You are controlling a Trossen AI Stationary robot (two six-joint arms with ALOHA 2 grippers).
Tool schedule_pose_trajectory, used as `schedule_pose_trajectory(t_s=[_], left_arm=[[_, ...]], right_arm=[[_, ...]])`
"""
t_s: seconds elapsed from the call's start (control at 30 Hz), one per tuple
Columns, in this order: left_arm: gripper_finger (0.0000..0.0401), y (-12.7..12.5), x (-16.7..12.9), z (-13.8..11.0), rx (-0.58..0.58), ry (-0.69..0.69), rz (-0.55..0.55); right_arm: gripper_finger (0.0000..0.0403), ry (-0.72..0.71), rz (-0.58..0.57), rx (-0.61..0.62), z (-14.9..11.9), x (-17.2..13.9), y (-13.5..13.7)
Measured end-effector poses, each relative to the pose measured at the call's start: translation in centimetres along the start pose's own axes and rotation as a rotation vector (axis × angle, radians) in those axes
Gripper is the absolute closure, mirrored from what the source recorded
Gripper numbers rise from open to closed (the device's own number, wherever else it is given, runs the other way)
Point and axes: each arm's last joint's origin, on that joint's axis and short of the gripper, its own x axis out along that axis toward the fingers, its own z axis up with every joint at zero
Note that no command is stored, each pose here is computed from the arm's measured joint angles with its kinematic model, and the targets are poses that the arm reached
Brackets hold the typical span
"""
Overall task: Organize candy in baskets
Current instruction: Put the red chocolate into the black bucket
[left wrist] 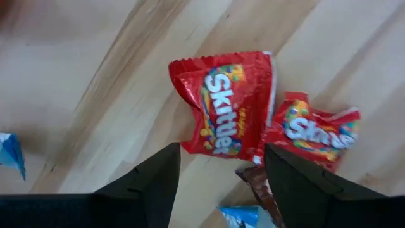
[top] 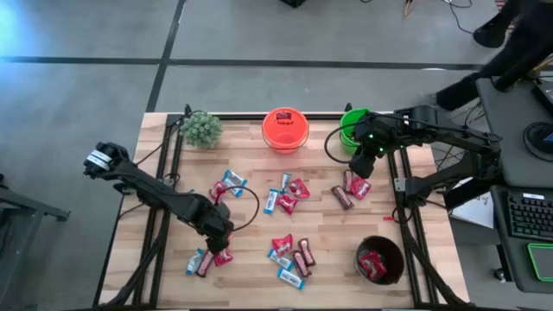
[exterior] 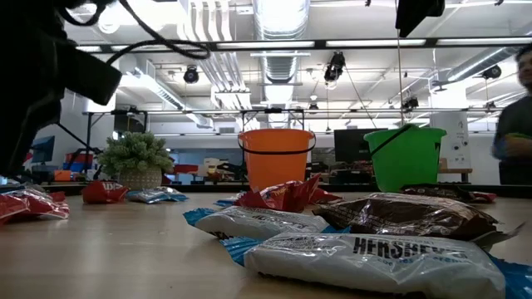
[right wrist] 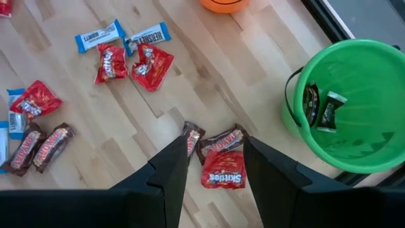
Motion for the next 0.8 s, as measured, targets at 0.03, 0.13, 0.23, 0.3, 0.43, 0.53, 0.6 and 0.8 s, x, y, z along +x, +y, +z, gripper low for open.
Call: schedule_pose_trajectory(t_s=[0.03, 0.13, 0.23, 0.3, 0.43, 0.53, 0.6, 0.8], left_arm=[[0.0191, -0.1, 0.3, 0.1, -0.001, 0.004, 0.010], [0.0191, -0.2, 1.0, 0.2, -0.003, 0.017, 0.037], [0.0191, -0.3, 1.6, 0.3, 0.001, 0.028, 0.058], [0.0191, -0.4, 2.0, 0.4, 0.010, 0.033, 0.068], [0.0191, -0.6, 2.5, 0.5, 0.016, 0.034, 0.070], [0.0191, -0.7, 2.9, 0.6, 0.020, 0.037, 0.073], [0.0194, -0.8, 3.0, 0.6, 0.021, 0.040, 0.073], [0.0225, -0.9, 3.2, 0.7, 0.047, 0.040, 0.071]], right_arm=[[0.0257, 0.000, 0.000, 0.003, 0.0, 0.0, 0.0], [0.0257, 0.005, 0.012, 0.009, 0.0, 0.0, 0.0], [0.0257, 0.011, 0.024, 0.020, 0.0, 0.0, 0.1], [0.0257, 0.012, 0.026, 0.021, 0.0, 0.0, 0.1], [0.0257, 0.012, 0.025, 0.037, 0.0, 0.0, 0.1], [0.0257, 0.012, 0.025, 0.037, 0.0, 0.0, 0.1], [0.0257, 0.012, 0.025, 0.037, 0.0, 0.0, 0.1], [0.0257, 0.012, 0.025, 0.037, 0.0, 0.0, 0.1]])
